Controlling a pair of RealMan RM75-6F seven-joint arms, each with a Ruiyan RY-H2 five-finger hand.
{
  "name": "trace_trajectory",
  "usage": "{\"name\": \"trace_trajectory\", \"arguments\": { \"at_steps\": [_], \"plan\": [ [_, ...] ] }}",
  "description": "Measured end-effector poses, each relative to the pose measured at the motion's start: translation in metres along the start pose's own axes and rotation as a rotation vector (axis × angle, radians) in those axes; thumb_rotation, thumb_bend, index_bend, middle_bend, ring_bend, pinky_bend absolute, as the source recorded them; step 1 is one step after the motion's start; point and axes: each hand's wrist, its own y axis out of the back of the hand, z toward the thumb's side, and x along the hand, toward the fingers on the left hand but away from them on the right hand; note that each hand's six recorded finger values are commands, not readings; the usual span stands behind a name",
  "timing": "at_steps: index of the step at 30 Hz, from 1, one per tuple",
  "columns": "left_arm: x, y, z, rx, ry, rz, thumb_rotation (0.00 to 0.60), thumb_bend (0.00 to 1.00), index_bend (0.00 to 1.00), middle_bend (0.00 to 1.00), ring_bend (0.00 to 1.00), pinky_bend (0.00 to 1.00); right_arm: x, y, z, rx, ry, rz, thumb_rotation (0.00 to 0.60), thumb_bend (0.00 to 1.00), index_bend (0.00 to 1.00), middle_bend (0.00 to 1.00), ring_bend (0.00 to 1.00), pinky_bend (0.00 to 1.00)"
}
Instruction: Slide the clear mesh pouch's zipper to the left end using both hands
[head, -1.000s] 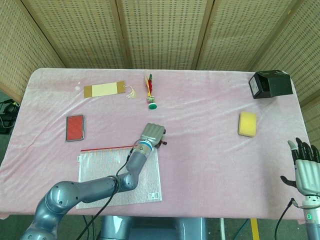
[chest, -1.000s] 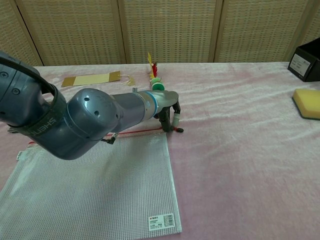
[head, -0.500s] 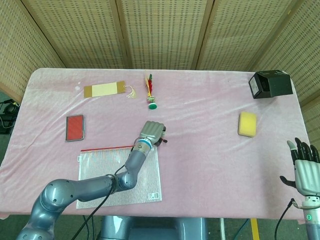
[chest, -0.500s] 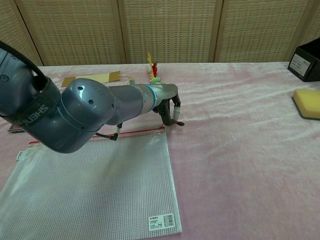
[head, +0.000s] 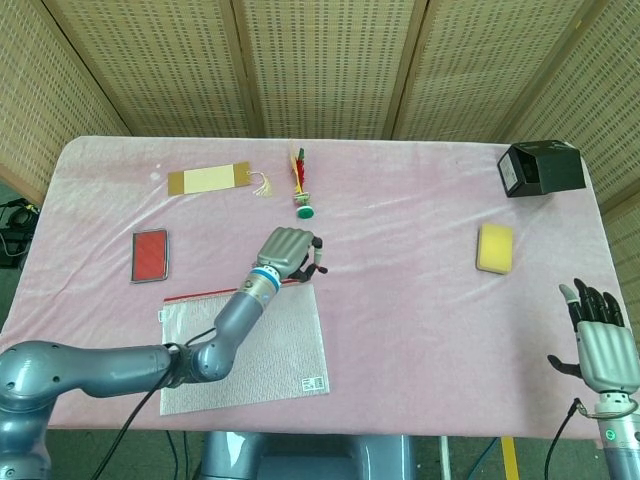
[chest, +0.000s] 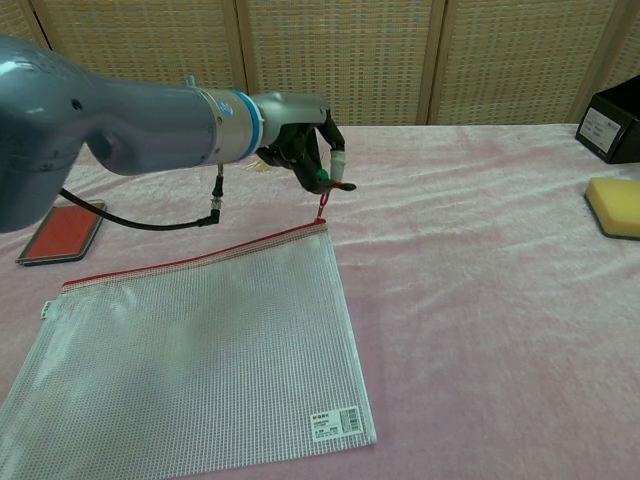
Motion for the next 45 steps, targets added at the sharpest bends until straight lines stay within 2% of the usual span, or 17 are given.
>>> {"name": "trace_trajectory", "arguments": {
  "at_steps": [3,4,6,7,9,11,14,17,21,24,33,37,45],
  "plan": [
    [-0.01,0.013,-0.004,-0.034,-0.011,0.007,0.6,0.52,0.85,0.93,0.93,1.0,-0.008,0.001,0.009,-0.006,0.03,0.006,0.6,0.0,0.06,0.02,0.01,0.0],
    [-0.012,0.016,-0.005,-0.041,-0.014,0.007,0.6,0.52,0.85,0.93,0.93,1.0,-0.013,0.003,0.014,-0.004,0.044,0.004,0.6,0.0,0.07,0.08,0.05,0.0],
    [-0.017,0.022,-0.005,-0.055,-0.024,0.0,0.6,0.52,0.85,0.93,0.94,1.0,-0.02,0.006,0.022,-0.006,0.067,0.004,0.6,0.0,0.08,0.22,0.19,0.0],
    [-0.019,0.025,-0.005,-0.06,-0.029,-0.005,0.6,0.52,0.85,0.93,0.94,1.0,-0.023,0.007,0.026,-0.012,0.078,0.008,0.6,0.0,0.08,0.31,0.3,0.03],
    [-0.024,0.03,-0.004,-0.069,-0.041,-0.012,0.6,0.52,0.85,0.93,0.94,1.0,-0.028,0.006,0.034,-0.033,0.099,0.033,0.6,0.0,0.08,0.45,0.45,0.22],
    [-0.029,0.035,-0.001,-0.078,-0.056,-0.013,0.6,0.52,0.85,0.93,0.94,1.0,-0.034,0.005,0.042,-0.058,0.122,0.067,0.6,0.0,0.1,0.58,0.58,0.57],
    [-0.036,0.039,0.009,-0.106,-0.091,-0.016,0.6,0.52,0.85,0.93,0.94,1.0,-0.048,0.001,0.062,-0.13,0.17,0.138,0.6,0.0,0.13,0.7,0.69,0.82],
    [-0.042,0.042,0.018,-0.14,-0.123,-0.018,0.6,0.53,0.85,0.93,0.94,1.0,-0.063,-0.003,0.087,-0.264,0.216,0.233,0.6,0.0,0.18,0.75,0.74,0.93],
    [-0.045,0.045,0.027,-0.158,-0.155,-0.011,0.6,0.53,0.85,0.93,0.94,1.0,-0.083,-0.007,0.129,-0.466,0.269,0.395,0.6,0.0,0.21,0.78,0.78,0.97],
    [-0.045,0.046,0.032,-0.161,-0.167,0.001,0.6,0.53,0.85,0.93,0.94,1.0,-0.095,-0.004,0.16,-0.576,0.292,0.486,0.6,0.0,0.23,0.8,0.79,0.99],
    [-0.041,0.045,0.047,-0.193,-0.187,0.026,0.6,0.53,0.85,0.93,0.94,1.0,-0.103,0.0,0.223,-0.822,0.268,0.701,0.6,0.03,0.3,0.81,0.81,1.0],
    [-0.038,0.044,0.049,-0.209,-0.187,0.041,0.6,0.53,0.85,0.93,0.94,1.0,-0.103,-0.003,0.242,-0.871,0.268,0.739,0.6,0.06,0.32,0.81,0.81,1.0],
    [-0.03,0.042,0.05,-0.243,-0.182,0.056,0.6,0.53,0.85,0.93,0.94,1.0,-0.105,-0.016,0.265,-0.926,0.252,0.737,0.6,0.12,0.33,0.81,0.81,1.0]
  ]
}}
